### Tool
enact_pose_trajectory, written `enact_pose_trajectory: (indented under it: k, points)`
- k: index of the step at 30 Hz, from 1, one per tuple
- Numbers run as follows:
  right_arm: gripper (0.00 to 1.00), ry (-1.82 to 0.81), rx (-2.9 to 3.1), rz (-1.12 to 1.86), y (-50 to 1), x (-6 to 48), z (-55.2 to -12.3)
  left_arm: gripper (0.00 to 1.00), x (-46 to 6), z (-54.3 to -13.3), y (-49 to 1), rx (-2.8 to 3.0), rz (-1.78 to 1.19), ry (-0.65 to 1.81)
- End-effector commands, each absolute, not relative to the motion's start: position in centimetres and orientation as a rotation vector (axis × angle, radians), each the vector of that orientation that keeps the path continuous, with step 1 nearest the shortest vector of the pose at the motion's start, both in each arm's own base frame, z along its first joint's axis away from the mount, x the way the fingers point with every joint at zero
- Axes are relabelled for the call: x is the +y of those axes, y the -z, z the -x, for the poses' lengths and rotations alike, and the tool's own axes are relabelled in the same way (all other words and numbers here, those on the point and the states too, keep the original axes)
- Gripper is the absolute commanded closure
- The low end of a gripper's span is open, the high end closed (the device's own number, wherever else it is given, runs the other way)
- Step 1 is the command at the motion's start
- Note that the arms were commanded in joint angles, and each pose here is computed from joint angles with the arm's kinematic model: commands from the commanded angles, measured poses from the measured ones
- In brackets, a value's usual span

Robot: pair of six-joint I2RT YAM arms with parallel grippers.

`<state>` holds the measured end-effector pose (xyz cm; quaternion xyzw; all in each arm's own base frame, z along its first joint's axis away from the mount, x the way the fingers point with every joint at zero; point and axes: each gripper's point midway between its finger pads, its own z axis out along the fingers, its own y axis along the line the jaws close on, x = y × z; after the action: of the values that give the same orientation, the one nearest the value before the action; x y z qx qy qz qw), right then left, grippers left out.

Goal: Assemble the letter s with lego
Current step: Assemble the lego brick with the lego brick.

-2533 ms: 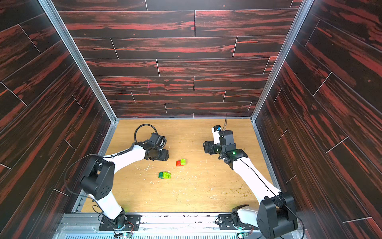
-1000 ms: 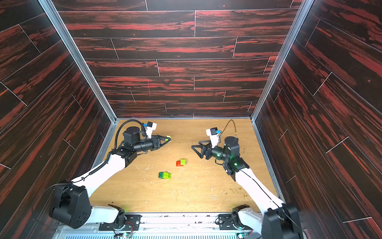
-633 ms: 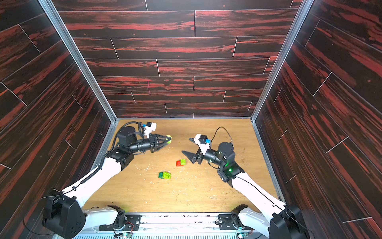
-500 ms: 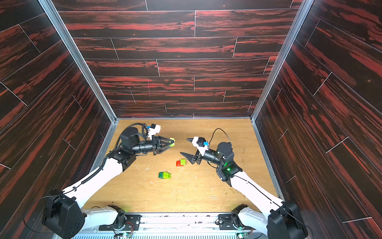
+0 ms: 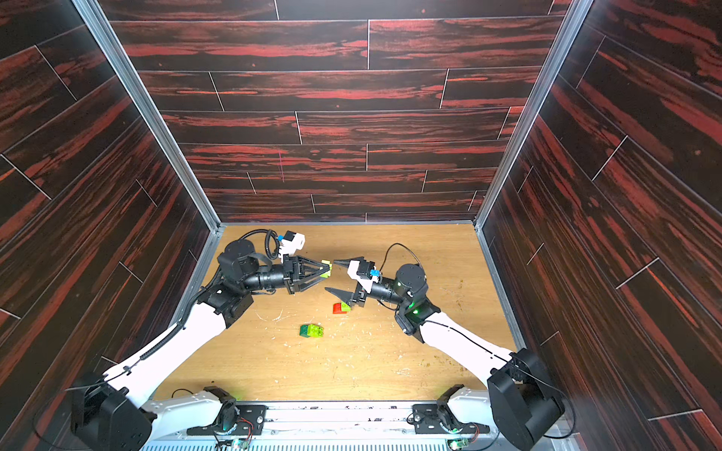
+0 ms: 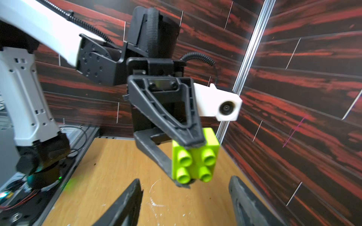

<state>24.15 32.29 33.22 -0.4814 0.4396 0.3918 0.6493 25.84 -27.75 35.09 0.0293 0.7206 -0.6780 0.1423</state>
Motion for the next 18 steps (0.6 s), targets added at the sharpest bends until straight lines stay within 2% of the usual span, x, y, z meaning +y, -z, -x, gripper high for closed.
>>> enact_pose_trajectory:
  k: [1,6,11,18]
  points:
    - [0.26,-0.891,0.955,1.064,-33.5,32.3,-24.4,0.74,-27.5,-24.5,-36.7,2.021,-0.151,1.976]
    - [0.26,-0.976,0.946,1.119,-33.4,33.0,-23.6,0.73,-27.8,-24.5,-36.1,2.038,-0.154,1.972]
    - [0.35,-1.044,0.952,1.105,-33.9,33.2,-23.3,0.74,-28.0,-24.6,-35.7,2.051,-0.159,1.966]
    - [0.41,-1.058,0.967,1.092,-34.4,33.4,-23.8,0.74,-28.3,-24.6,-35.4,2.057,-0.165,1.966]
